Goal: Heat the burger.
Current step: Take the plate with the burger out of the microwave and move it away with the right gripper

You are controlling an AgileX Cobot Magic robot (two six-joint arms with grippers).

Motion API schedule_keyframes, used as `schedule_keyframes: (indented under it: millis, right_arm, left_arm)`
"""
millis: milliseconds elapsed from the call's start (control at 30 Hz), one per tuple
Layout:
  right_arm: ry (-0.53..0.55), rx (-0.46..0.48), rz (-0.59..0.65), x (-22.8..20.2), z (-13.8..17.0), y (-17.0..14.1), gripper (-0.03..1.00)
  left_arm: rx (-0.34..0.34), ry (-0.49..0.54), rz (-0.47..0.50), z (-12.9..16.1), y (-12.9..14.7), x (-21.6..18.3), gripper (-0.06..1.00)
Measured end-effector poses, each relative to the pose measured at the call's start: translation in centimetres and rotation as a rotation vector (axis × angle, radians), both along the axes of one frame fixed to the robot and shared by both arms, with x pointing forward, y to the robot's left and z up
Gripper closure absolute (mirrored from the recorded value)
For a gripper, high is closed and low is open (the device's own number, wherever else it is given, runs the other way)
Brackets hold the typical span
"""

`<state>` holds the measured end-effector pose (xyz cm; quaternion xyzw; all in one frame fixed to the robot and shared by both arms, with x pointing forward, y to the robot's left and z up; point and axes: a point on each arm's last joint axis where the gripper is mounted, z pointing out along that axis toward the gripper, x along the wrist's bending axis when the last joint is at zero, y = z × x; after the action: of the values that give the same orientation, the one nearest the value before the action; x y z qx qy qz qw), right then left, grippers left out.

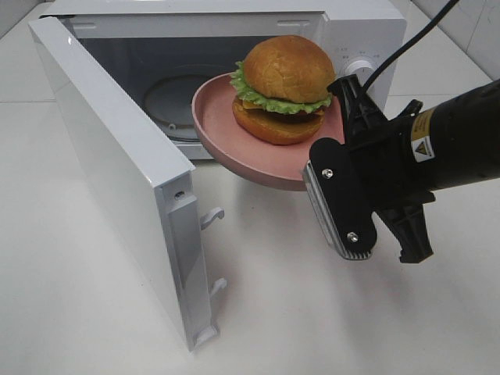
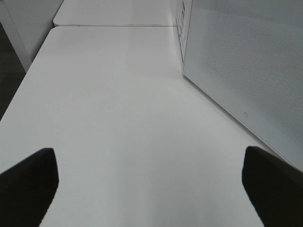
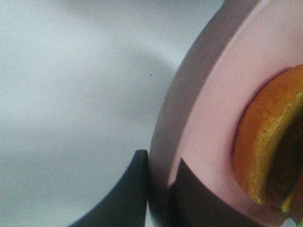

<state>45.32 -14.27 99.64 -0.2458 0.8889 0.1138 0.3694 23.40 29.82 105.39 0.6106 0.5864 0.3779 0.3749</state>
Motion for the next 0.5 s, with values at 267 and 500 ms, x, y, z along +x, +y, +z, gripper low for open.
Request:
schedule_keyframes:
  millis: [267, 500]
  right_arm:
    - [0.010, -0.001, -0.026, -2.2, 0.4, -1.8, 0.88]
    - [0.017, -0.017, -0.041, -4.0, 0.6, -3.4, 0.88]
  left_arm:
    - [0.000, 0.000, 0.000, 0.0, 0.0, 0.0, -0.03]
    - [0.000, 0.000, 0.000, 0.0, 0.0, 0.0, -0.03]
